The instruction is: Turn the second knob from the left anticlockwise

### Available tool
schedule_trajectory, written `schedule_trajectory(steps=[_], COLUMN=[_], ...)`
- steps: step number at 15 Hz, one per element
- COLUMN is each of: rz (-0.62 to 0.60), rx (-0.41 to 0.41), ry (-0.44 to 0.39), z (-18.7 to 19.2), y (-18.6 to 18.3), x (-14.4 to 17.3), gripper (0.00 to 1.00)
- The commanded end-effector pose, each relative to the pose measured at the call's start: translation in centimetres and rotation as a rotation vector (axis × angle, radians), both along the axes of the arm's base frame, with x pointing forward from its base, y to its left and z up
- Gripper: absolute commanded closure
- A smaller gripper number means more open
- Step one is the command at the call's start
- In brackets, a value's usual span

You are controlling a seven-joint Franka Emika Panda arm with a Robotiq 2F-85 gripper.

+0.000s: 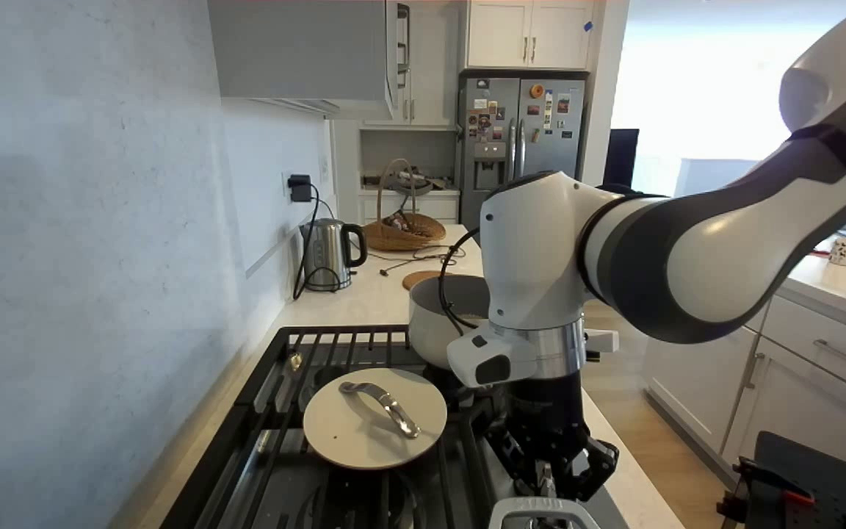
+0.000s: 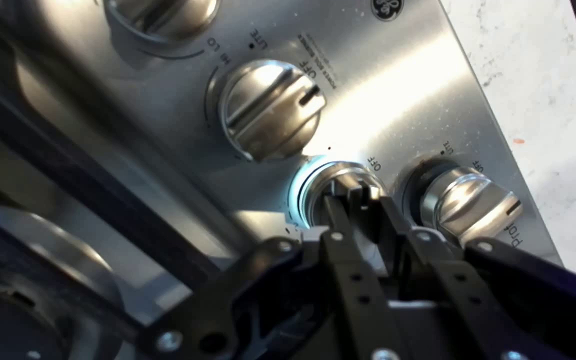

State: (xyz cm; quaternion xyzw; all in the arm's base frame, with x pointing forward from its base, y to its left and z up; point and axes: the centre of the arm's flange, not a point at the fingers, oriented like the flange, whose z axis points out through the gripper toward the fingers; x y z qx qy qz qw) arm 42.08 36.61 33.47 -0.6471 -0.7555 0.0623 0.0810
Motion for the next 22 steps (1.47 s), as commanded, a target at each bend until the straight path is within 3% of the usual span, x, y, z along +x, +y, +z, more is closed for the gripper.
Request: schedule_trajectory(steps=[1, 7, 14, 22], rz=[0.098, 0.219, 0.474, 0.634], rx=[-0.063, -0.042, 0.045, 0.096], ry=[0.126, 0.194, 0.205, 0.233], z=[-2.4, -2.6, -3.3, -2.8], y=[-0.7, -0.9, -2.1, -1.8], x=[0.0, 0.4, -0.4, -0.2], gripper=[0.95, 0.95, 0.95, 0.95])
